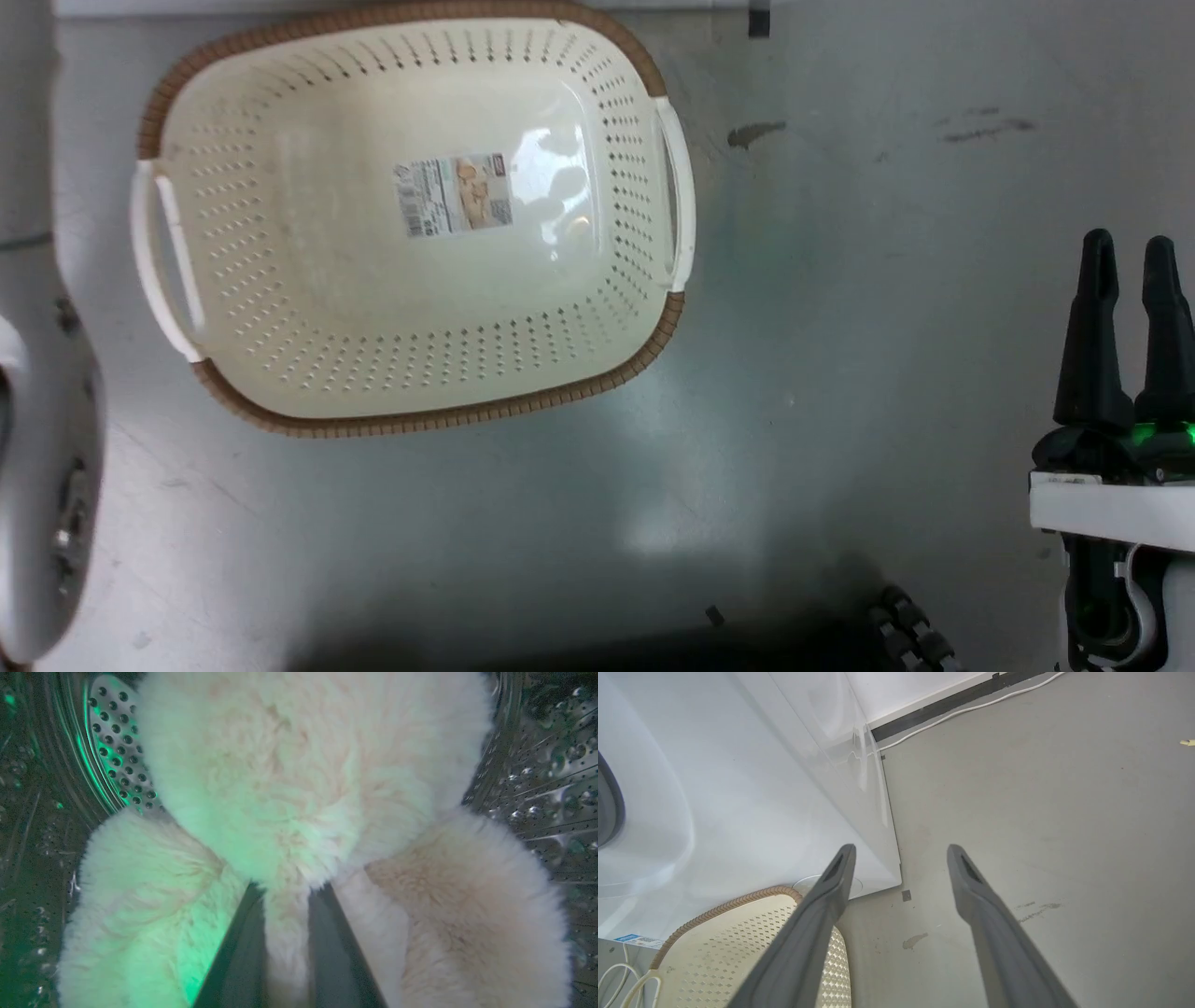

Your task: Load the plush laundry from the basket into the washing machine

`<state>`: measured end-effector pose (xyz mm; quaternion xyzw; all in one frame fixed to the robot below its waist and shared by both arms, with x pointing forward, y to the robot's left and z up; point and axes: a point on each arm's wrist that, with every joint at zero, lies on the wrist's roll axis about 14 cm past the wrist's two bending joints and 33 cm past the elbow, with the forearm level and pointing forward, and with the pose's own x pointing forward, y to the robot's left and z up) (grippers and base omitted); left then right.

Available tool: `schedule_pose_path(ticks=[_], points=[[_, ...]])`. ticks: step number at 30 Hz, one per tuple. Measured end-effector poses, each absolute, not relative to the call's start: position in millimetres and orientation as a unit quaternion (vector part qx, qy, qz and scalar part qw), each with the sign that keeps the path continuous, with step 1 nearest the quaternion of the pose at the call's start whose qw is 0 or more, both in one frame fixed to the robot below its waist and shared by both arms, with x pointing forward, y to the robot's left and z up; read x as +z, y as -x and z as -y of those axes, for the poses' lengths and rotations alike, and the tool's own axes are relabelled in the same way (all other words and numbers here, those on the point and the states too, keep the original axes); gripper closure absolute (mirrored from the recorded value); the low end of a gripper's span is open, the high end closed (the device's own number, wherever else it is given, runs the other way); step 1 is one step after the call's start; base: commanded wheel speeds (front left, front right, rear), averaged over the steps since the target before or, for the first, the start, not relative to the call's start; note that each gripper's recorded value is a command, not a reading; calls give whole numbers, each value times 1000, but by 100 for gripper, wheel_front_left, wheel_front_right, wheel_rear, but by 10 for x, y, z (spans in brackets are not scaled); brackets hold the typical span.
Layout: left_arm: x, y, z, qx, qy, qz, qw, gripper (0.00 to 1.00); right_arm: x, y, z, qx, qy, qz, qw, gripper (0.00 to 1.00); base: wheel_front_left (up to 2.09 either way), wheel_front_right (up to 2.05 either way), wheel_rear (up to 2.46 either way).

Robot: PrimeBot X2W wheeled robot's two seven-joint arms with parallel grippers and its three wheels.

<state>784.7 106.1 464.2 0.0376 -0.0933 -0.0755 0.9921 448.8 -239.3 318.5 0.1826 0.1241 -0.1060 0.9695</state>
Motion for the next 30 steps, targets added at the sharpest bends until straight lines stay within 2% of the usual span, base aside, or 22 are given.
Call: schedule_pose_path(ticks=[12,13,14,15,30], points=[[4601,-8100,-1031,-76,-22,93,993,100,2967,-4394,2425,-116,-177,-154,965,0,0,0,0],[4598,-8110,-1041,-75,-21,92,993,87,2959,-4392,2419,-115,-178,-155,965,0,0,0,0],[4589,-8119,-1053,-73,-18,87,993,11,2954,-4390,2412,-115,-179,-156,965,0,0,0,0],[4584,-8125,-1059,-72,-16,85,994,0,2950,-4389,2409,-115,-180,-157,964,0,0,0,0],[4667,-7941,-946,-101,12,70,992,0,3097,-4514,2274,-90,-184,-135,969,0,0,0,0]])
